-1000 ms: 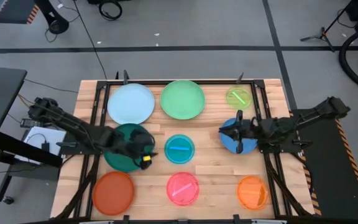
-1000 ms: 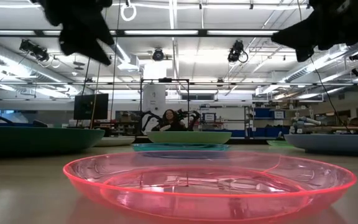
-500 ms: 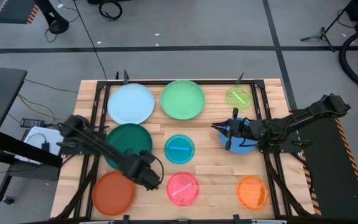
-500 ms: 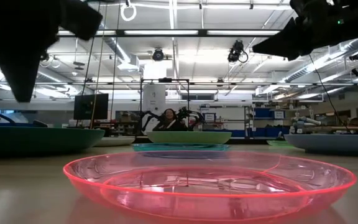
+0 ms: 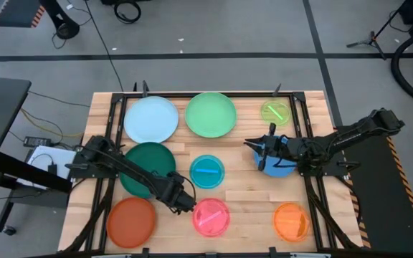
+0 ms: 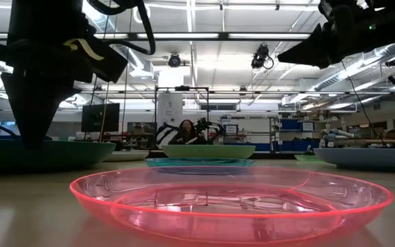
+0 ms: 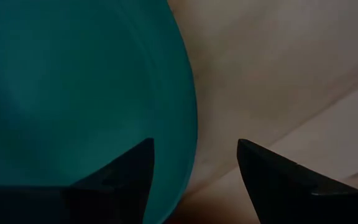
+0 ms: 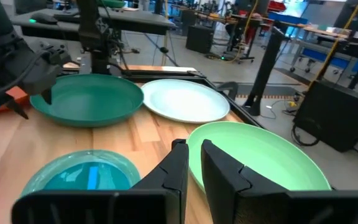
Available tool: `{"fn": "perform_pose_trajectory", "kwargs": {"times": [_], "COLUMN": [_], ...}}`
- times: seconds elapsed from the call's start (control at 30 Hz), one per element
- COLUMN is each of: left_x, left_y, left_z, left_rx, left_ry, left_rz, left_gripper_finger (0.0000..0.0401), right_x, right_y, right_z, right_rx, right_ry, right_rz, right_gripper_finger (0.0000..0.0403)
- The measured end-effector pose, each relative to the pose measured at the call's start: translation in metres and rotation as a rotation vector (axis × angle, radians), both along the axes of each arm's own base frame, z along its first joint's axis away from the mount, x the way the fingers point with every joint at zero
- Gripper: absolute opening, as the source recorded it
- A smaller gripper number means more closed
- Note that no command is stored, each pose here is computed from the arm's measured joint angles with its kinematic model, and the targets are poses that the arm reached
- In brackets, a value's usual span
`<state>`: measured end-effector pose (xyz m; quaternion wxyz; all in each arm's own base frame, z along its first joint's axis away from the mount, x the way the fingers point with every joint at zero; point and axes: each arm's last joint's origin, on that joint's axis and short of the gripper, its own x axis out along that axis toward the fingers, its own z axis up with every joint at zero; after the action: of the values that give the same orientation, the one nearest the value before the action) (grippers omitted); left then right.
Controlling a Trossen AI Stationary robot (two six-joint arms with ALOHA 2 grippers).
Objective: Stack plastic plates
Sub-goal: Stack the dark green plate on top of the green plate
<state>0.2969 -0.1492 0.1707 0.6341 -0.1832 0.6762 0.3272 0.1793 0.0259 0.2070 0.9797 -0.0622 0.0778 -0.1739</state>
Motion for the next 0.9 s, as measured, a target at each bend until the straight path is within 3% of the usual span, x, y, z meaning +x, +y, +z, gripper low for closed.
{"fn": "perform_pose_trajectory", "kwargs": {"times": [0.4,0.73,0.9], "left_x": [0.003,-0.005,-0.01], "left_y": [-0.001,0.01,0.011], "left_z": [-0.006,-0.028,-0.039], "left_rx": [0.029,0.035,-0.066], "left_ry": [-0.046,0.028,0.03], "left_rz": [-0.047,-0.086,-0.105], "left_gripper_finger": [0.0228,0.0163,0.0144], "right_x": [0.001,0.001,0.001], "right_y": [0.007,0.01,0.01], "right_z": [-0.001,-0.007,-0.008], "right_rx": [0.057,0.125,0.18], "right_ry": [0.006,0.041,0.036], "right_rz": [0.221,0.203,0.191], "right_gripper_finger": [0.0052,0.0052,0.0051]}}
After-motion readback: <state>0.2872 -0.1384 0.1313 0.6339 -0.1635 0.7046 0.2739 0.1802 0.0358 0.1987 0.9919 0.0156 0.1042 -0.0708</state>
